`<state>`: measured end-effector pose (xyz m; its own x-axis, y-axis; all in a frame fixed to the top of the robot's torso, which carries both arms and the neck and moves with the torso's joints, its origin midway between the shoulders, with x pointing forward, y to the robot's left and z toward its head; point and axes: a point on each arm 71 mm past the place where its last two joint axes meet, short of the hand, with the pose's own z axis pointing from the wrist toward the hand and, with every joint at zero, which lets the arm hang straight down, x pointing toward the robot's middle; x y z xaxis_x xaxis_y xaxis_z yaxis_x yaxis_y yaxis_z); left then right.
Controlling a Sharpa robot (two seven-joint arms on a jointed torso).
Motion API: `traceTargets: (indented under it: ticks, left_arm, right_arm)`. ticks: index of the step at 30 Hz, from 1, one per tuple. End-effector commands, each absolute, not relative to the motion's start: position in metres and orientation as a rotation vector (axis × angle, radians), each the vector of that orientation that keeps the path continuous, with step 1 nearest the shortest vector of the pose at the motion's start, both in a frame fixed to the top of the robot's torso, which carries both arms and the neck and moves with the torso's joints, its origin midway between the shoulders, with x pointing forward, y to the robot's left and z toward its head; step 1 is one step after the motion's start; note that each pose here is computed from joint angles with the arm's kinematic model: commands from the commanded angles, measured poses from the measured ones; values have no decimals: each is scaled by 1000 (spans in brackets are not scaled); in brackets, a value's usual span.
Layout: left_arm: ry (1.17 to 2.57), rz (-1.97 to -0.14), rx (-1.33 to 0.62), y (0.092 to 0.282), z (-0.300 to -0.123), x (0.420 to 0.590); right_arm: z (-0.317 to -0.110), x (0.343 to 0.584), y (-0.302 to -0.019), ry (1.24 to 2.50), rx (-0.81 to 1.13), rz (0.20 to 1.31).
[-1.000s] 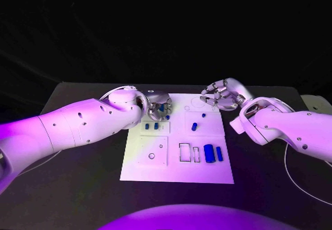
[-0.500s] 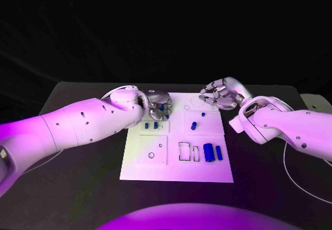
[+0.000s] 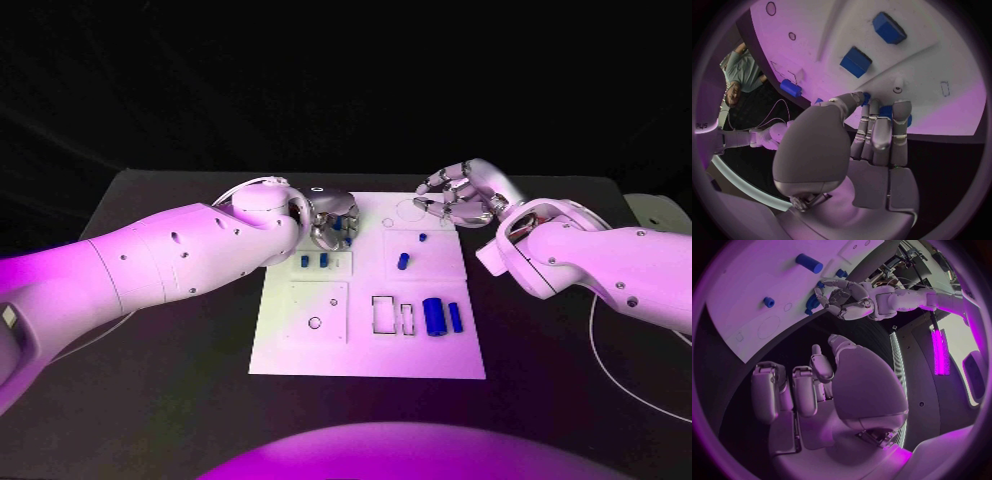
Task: Assemble the parts on the task board
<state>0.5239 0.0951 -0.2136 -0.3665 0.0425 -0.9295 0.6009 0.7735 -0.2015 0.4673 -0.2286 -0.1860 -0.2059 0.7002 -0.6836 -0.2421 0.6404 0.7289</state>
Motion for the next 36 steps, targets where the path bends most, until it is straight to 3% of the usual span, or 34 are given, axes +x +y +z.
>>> traceTargets:
  ticks: [1,20,36]
  left_arm:
    - [1923,-628,511,95,-222,521]
    - [1941,-631,516,93,-228,522]
    - [1866,-663,471,102,-217,516]
  right_arm:
    - [-186,467,-227,1555,383,905]
    - [-186,467,-226,1554,381,907]
    - [-186,467,-227,1552,381,904]
